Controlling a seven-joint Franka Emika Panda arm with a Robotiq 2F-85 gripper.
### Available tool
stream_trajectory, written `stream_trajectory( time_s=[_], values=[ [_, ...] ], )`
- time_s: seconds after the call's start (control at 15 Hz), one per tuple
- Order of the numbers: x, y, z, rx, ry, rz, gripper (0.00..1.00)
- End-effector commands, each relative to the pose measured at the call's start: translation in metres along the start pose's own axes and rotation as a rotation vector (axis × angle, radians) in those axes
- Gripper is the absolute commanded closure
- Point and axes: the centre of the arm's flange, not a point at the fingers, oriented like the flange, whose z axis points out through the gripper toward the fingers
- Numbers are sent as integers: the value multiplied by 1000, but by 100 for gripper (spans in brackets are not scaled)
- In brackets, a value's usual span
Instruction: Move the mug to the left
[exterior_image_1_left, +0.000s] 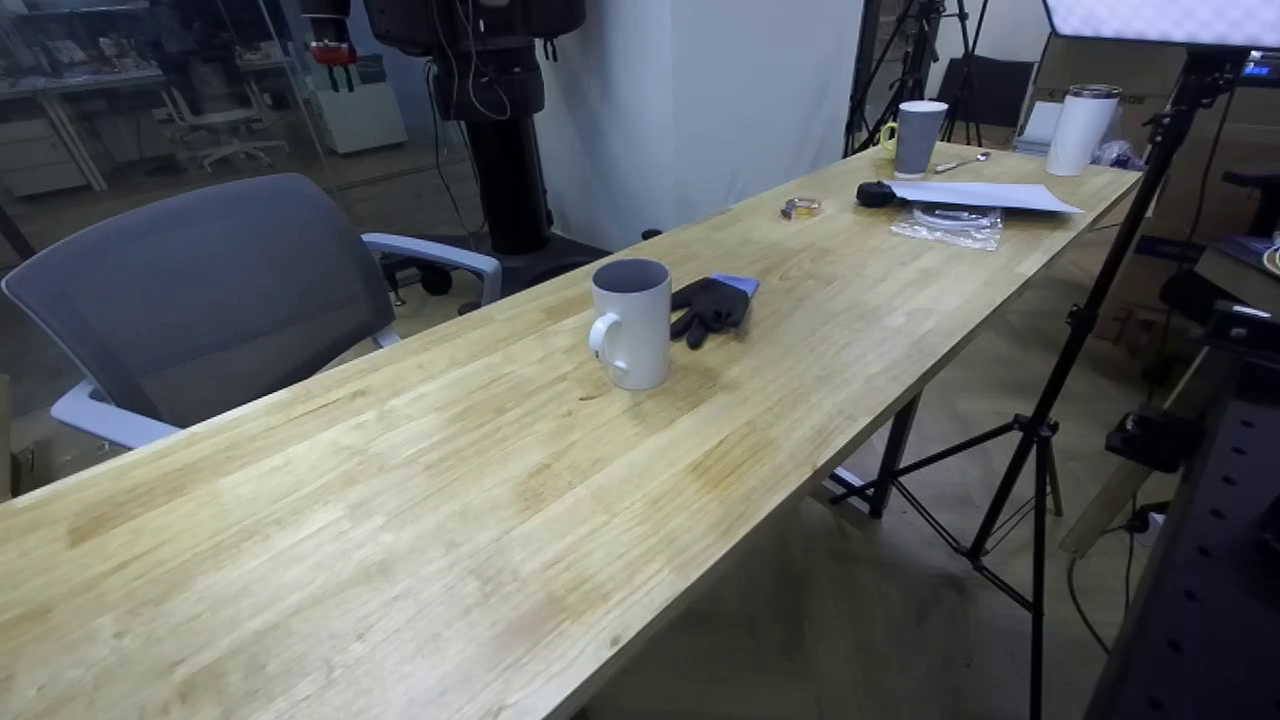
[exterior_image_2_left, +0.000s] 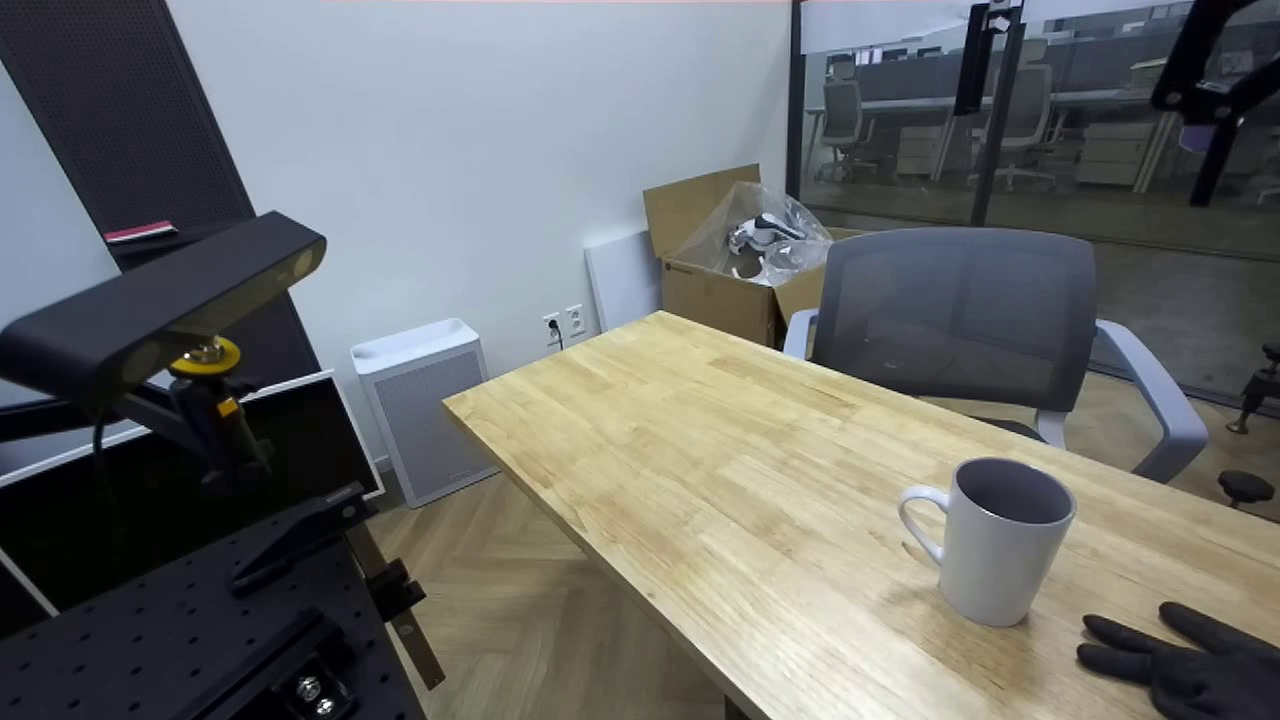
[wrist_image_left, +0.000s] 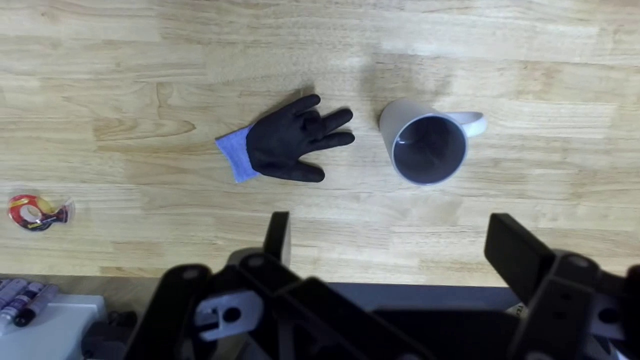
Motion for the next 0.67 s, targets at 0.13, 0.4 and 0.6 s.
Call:
stream_trajectory(
  time_s=[0.13, 0.4, 0.6],
  values=[
    [63, 0, 23, -11, -32, 22, 0],
    [74, -15, 48, 3, -64, 10, 0],
    [73, -25, 67, 10, -90, -4, 0]
  ],
)
